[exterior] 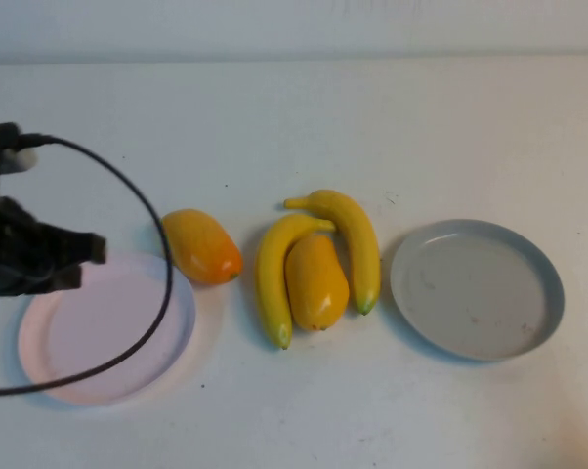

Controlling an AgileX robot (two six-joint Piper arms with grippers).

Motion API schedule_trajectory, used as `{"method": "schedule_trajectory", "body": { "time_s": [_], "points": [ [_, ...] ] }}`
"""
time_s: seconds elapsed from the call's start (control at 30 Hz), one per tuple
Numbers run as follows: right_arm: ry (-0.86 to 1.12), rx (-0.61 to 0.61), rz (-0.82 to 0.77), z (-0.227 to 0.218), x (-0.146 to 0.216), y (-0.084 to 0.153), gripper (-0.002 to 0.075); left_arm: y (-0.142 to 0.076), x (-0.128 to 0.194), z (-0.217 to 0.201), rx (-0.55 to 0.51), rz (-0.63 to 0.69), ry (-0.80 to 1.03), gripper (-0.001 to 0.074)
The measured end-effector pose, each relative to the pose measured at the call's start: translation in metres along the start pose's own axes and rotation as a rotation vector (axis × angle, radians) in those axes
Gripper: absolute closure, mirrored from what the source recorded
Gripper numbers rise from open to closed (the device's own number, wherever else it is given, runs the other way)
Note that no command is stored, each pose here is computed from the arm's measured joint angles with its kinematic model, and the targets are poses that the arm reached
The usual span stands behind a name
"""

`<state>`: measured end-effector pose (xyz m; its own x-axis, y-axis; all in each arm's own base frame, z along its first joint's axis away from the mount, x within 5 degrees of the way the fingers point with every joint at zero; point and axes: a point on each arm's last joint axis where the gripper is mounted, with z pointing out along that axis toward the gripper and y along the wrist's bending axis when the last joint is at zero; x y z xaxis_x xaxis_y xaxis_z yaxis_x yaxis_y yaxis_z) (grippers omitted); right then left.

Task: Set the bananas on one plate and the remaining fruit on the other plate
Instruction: Put one type of fruit in the left plate

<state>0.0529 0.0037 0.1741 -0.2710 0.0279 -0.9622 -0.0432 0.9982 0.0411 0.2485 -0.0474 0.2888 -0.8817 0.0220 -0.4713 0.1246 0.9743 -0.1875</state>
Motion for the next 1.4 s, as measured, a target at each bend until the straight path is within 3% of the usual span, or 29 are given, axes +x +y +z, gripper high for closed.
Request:
{"method": "schedule_trajectory", "body": {
  "time_s": [0.17,0.37,0.57,0.67,0.77,0.87,0.93,1.07,1.4],
  "points": [
    [0.000,0.000,0.000,0.000,0.000,0.000,0.0742,-0.039,-0.039,0.039,0.049,0.097,0.068,0.0737],
    [0.000,0.000,0.000,0.000,0.000,0.000,0.0742,-0.080,-0.079,0.068,0.031,0.143,0.121,0.0737],
    [0.000,0.000,0.000,0.000,0.000,0.000,0.0742,-0.098,-0.098,0.084,0.018,0.176,0.167,0.0717],
    [0.000,0.000,0.000,0.000,0.000,0.000,0.0742,-0.095,-0.100,0.090,-0.029,0.205,0.192,0.0605],
    [0.000,0.000,0.000,0.000,0.000,0.000,0.0742,-0.092,-0.099,0.093,-0.053,0.207,0.203,0.0392],
    [0.000,0.000,0.000,0.000,0.000,0.000,0.0742,-0.093,-0.102,0.094,-0.055,0.112,0.173,0.0167],
    [0.000,0.000,0.000,0.000,0.000,0.000,0.0742,-0.094,-0.103,0.097,-0.059,-0.005,0.152,0.0095],
    [0.000,0.000,0.000,0.000,0.000,0.000,0.0741,-0.093,-0.103,0.110,-0.071,-0.113,0.157,0.0067],
    [0.000,0.000,0.000,0.000,0.000,0.000,0.0742,-0.088,-0.096,0.151,-0.118,-0.127,0.217,0.0067]
  ]
}}
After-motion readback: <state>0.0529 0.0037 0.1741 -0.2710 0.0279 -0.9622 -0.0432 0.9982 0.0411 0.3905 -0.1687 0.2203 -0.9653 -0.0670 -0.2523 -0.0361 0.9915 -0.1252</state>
